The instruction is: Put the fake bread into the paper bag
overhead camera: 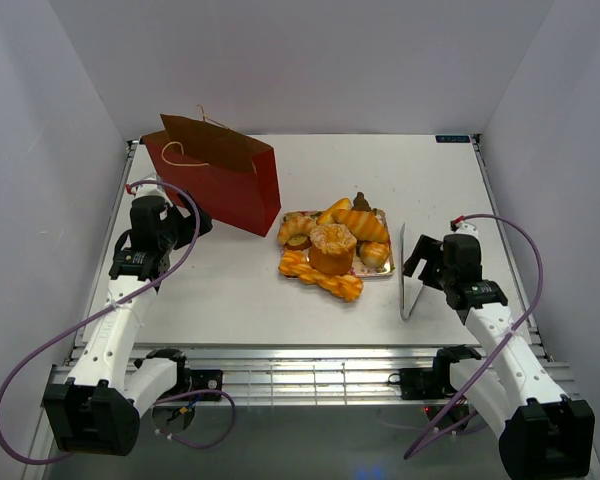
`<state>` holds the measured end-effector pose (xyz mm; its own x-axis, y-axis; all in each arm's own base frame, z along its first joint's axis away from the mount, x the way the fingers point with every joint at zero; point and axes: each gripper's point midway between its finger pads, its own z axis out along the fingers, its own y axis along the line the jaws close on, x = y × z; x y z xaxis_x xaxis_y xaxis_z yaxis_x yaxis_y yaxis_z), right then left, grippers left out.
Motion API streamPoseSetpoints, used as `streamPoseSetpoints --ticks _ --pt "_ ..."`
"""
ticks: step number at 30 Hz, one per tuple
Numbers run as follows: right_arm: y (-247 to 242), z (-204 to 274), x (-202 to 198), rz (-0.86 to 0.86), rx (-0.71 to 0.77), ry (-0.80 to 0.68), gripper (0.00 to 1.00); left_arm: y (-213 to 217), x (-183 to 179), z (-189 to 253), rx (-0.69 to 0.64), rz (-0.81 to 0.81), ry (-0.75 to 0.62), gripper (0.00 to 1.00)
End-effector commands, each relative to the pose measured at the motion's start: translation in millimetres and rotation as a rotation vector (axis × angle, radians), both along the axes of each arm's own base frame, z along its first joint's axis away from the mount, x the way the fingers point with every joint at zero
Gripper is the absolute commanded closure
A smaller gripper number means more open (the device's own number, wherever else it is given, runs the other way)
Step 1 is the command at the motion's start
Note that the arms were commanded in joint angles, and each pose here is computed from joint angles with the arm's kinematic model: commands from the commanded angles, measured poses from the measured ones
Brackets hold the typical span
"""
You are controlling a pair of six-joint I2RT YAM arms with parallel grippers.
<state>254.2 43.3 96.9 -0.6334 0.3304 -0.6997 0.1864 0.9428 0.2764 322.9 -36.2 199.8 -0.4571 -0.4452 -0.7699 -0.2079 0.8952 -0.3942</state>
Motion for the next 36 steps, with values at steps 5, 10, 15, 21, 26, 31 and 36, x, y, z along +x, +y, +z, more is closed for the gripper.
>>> streamPoseSetpoints --ticks 5,10,15,21,26,31,36 --pt "4.8 -26.8 -17.2 0.041 0.016 0.033 0.1 -4.7 -1.0 13.8 -0.02 -0.019 -0.047 0.02" --pt "4.0 -35.3 -18.2 0.03 0.008 0.084 0.1 -8.0 -0.5 14.7 -0.029 -0.035 -0.051 0.02" --pt "5.1 -36.7 -15.2 0.038 -0.001 0.098 0.1 -7.9 -0.9 14.5 -0.028 -0.036 -0.051 0.02" --pt "6.5 -43.6 -8.4 0.047 -0.011 0.104 0.1 -14.2 -1.5 14.3 -0.044 -0.067 -0.053 0.02" --pt "3.7 -43.6 2.4 0.038 -0.036 0.075 0.1 -15.9 -0.9 11.6 -0.048 -0.075 -0.043 0.02" --pt "-3.3 -47.5 9.4 0.014 -0.085 0.088 0.1 -19.7 -1.2 11.8 -0.06 -0.093 -0.045 0.02" --pt "-1.2 -55.4 12.5 0.015 -0.091 0.106 0.1 -22.5 -1.0 11.3 -0.069 -0.106 -0.043 0.02"
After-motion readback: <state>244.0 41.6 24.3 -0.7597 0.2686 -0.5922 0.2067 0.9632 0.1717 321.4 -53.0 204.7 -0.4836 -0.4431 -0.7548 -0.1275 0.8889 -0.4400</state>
